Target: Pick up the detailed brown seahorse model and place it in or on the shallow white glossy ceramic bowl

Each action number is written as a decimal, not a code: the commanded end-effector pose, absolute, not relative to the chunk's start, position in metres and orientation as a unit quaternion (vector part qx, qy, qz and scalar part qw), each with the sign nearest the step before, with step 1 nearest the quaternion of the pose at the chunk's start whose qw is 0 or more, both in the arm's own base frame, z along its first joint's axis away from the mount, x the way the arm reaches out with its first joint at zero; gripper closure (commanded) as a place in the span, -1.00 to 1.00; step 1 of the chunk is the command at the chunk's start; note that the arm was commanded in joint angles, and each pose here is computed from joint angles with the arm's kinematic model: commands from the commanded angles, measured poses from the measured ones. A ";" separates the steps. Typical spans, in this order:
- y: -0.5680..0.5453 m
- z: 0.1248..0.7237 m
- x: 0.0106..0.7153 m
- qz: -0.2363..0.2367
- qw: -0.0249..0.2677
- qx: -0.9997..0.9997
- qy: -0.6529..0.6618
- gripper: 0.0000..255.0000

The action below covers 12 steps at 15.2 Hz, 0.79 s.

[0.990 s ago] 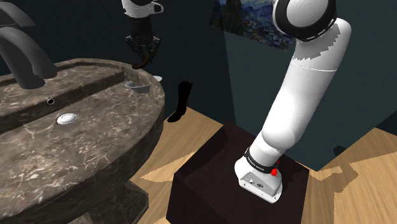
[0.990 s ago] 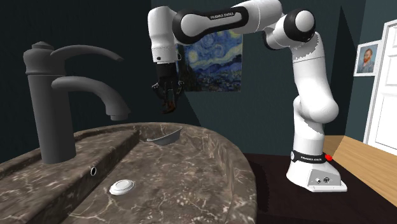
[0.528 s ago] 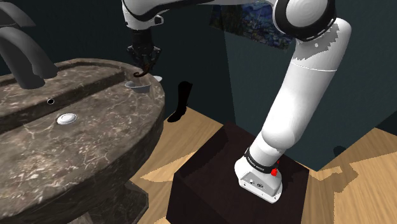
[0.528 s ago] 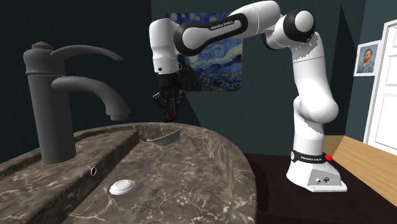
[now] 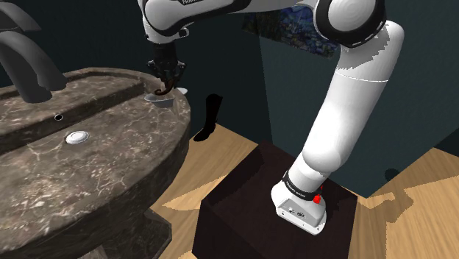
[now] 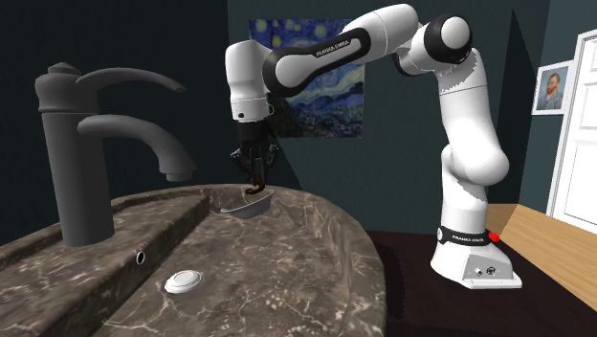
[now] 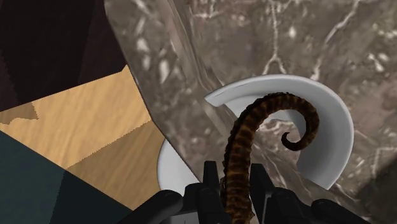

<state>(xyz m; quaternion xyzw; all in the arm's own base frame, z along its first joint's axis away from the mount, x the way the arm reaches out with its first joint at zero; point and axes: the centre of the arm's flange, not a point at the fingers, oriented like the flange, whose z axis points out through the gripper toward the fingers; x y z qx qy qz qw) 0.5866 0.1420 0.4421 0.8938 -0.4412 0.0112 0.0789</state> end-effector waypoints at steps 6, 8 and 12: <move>0.142 0.438 0.587 0.009 0.079 0.894 -0.441 -1.00; 0.143 0.438 0.588 0.009 0.079 0.894 -0.441 -1.00; 0.146 0.464 0.589 0.009 0.079 0.894 -0.441 -1.00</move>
